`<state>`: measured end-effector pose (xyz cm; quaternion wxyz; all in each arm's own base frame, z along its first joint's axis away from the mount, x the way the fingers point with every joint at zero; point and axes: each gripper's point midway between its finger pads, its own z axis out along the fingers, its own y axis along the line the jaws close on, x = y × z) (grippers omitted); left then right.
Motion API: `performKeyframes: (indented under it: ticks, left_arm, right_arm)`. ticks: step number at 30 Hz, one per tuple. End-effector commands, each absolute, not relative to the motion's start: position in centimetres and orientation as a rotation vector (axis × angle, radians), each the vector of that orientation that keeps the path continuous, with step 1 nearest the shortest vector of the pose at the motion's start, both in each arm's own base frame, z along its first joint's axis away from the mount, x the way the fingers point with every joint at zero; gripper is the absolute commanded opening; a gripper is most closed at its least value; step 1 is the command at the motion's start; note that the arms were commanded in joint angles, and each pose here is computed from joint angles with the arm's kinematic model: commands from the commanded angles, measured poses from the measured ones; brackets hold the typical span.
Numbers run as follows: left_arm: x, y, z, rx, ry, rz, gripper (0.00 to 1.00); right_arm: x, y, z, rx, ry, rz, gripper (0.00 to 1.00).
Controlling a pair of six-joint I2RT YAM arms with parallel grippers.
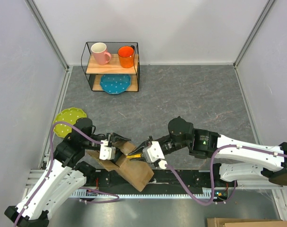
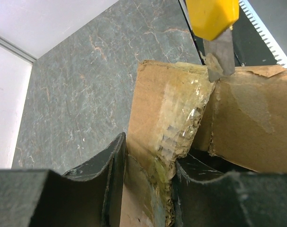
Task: Unpack the express box
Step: Cut the express box at the center of the board.
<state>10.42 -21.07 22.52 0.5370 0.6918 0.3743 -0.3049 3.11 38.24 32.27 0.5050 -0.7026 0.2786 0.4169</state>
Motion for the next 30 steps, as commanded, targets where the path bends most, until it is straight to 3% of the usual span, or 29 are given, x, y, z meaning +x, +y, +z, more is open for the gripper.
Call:
performKeyframes:
  ticks: [1,14,30]
  left_arm:
    - [8.1,-21.2,23.5,1.627,0.893,-0.877,0.07]
    - [5.9,-21.0,25.2,1.615,0.866,-0.989,0.07]
    - [4.5,-20.8,25.9,1.607,0.843,-1.052,0.04]
  right_arm:
    - [4.1,37.1,29.2,-1.801,0.799,0.929,0.00]
    - [5.7,35.4,24.5,-1.951,0.939,0.777,0.00]
    - [8.3,32.7,25.6,-1.935,1.020,0.561,0.00]
